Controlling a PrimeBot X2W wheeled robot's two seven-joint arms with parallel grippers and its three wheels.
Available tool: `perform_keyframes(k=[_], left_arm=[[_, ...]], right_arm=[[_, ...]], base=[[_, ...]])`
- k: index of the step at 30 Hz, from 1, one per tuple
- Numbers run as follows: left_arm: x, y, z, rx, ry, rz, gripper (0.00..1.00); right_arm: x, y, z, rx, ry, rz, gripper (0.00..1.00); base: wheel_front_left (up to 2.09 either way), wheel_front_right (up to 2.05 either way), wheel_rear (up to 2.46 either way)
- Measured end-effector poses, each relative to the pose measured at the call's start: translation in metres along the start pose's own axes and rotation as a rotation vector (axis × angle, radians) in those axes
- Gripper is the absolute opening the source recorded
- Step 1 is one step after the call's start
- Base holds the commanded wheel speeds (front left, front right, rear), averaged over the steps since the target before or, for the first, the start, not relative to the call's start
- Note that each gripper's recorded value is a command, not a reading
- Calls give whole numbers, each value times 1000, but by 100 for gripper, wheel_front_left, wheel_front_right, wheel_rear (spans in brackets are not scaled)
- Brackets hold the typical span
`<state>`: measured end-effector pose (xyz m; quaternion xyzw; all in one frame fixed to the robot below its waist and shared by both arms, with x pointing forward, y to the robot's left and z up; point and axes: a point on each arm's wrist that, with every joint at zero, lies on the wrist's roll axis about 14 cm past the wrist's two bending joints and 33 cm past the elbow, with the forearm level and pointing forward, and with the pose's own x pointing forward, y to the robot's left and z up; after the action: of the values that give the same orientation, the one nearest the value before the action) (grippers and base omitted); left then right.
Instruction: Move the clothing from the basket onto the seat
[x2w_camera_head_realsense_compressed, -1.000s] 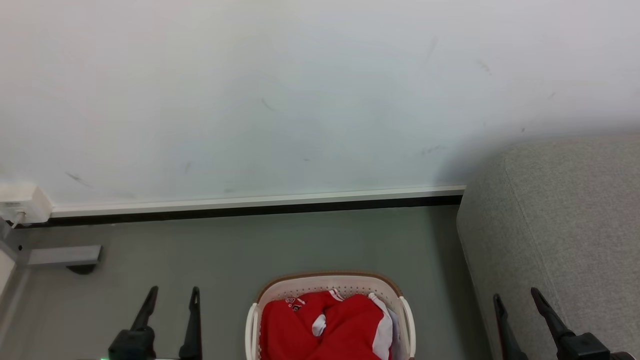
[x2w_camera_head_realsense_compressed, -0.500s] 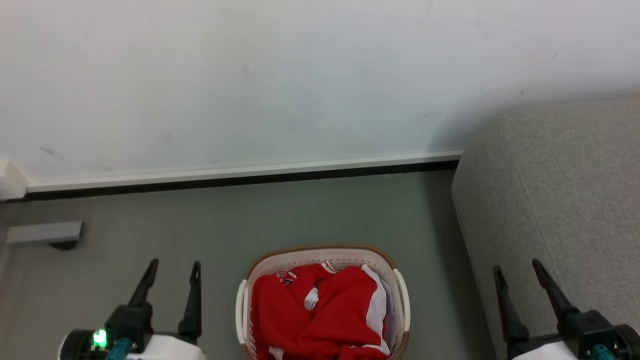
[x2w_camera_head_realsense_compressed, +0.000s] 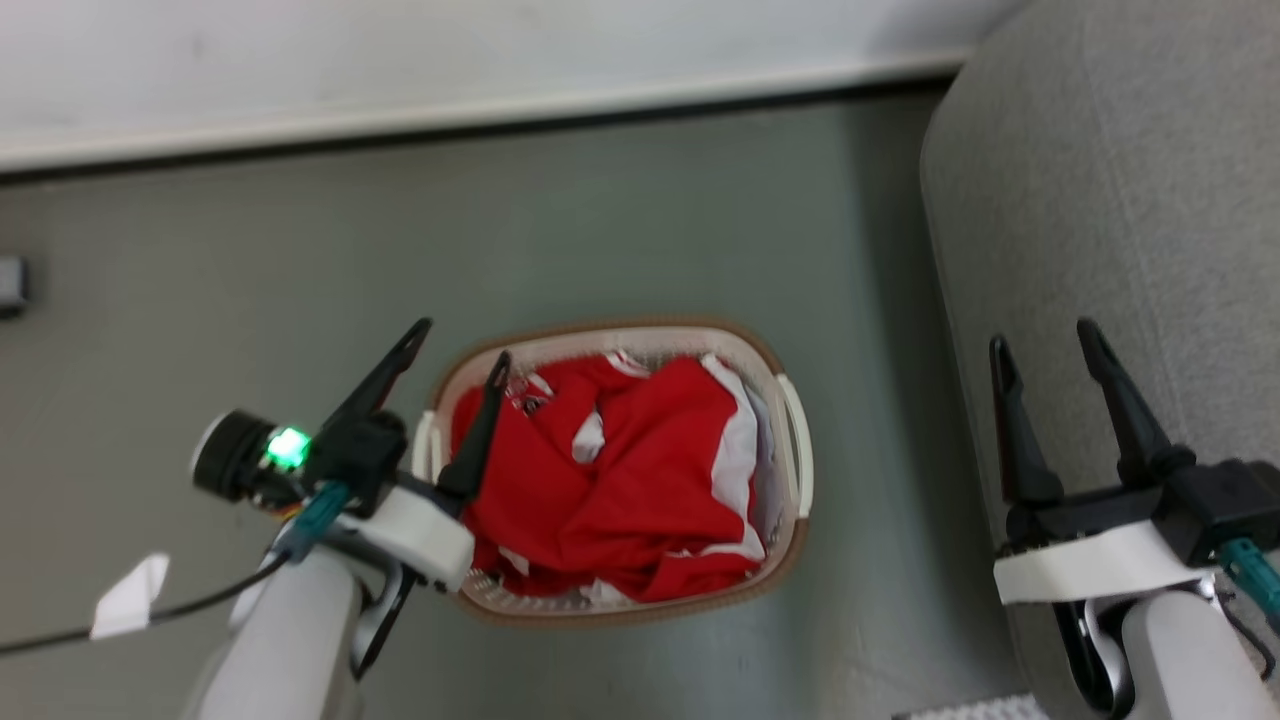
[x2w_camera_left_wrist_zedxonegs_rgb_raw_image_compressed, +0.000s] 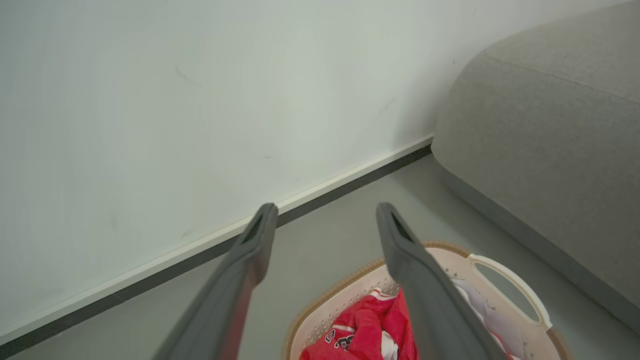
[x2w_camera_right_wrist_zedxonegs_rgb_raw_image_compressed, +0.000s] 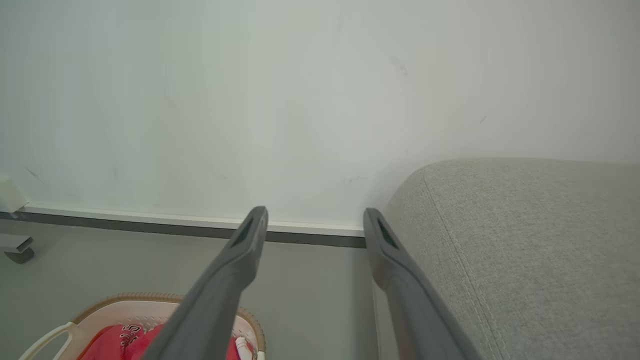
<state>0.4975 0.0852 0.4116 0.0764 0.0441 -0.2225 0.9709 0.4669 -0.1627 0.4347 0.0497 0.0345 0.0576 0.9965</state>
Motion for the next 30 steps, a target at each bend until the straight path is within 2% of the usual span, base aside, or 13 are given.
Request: perform_keyframes(k=[8, 12, 14, 17, 23, 30], left_arm=[[45, -58, -79, 23, 161, -245, 100], [54, -96, -121, 30, 273, -383, 100], [56, -113, -155, 36, 381, -449, 100], [55, -124, -186, 20, 474, -489, 100], [59, -139, -223, -50, 565, -512, 100], [68, -125, -260, -90, 676, -464, 100]], right_arm=[[26, -15, -32, 19, 41, -24, 100], [33, -23, -47, 8, 60, -34, 100], [38, -24, -56, 9, 70, -29, 100], [41, -26, -65, 9, 81, -28, 100], [40, -33, -81, -3, 113, -38, 100], [39, -38, -95, -19, 138, -43, 100]], base=[[0, 0, 0], [0, 0, 0], [0, 0, 0], [0, 0, 0], [0, 0, 0], [0, 0, 0]])
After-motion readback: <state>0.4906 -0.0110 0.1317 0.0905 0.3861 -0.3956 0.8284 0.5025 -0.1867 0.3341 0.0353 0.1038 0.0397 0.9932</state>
